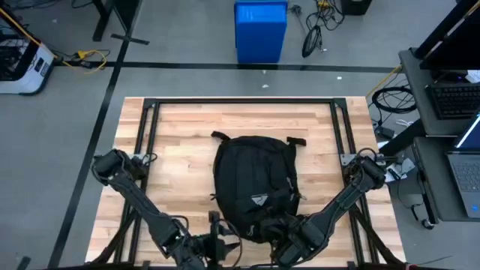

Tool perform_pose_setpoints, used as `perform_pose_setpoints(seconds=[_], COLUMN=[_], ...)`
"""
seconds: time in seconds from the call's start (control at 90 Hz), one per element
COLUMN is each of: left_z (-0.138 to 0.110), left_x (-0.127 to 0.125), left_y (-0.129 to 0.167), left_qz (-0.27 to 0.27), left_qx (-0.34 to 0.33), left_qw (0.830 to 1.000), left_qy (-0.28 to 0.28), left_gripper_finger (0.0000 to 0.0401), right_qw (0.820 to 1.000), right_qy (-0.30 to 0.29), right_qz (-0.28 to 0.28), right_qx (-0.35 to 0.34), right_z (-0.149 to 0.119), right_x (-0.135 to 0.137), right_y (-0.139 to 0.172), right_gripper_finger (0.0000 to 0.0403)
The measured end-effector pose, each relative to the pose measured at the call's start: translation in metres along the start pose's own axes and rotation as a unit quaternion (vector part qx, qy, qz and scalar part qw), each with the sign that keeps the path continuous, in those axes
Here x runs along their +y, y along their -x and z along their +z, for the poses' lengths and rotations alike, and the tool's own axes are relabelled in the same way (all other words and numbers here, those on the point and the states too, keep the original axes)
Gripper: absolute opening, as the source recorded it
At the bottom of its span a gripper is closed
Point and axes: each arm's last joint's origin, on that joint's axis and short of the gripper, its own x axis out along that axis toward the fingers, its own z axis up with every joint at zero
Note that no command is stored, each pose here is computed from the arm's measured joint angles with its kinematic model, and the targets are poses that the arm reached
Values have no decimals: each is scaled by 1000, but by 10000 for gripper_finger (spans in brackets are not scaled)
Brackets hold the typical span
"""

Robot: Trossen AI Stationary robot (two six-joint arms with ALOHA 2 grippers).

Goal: Unpack backpack
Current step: Open the black backpack

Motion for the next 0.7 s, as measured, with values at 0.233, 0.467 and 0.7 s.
perform_pose_setpoints(seconds=[0.233,0.467,0.7], left_z=[-22,-27,-25], left_x=[-12,-14,-8], left_y=[-27,-42,-49], left_qz=[29,61,62], left_qx=[16,-3,-8], left_qw=[999,998,997], left_qy=[-13,10,47], left_gripper_finger=[132,132,132], right_qw=[1000,1000,1000], right_qy=[-3,-4,-6], right_qz=[8,10,12], right_qx=[5,5,4], right_z=[0,0,0], right_x=[0,0,1], right_y=[0,0,0], right_gripper_finger=[0,0,0])
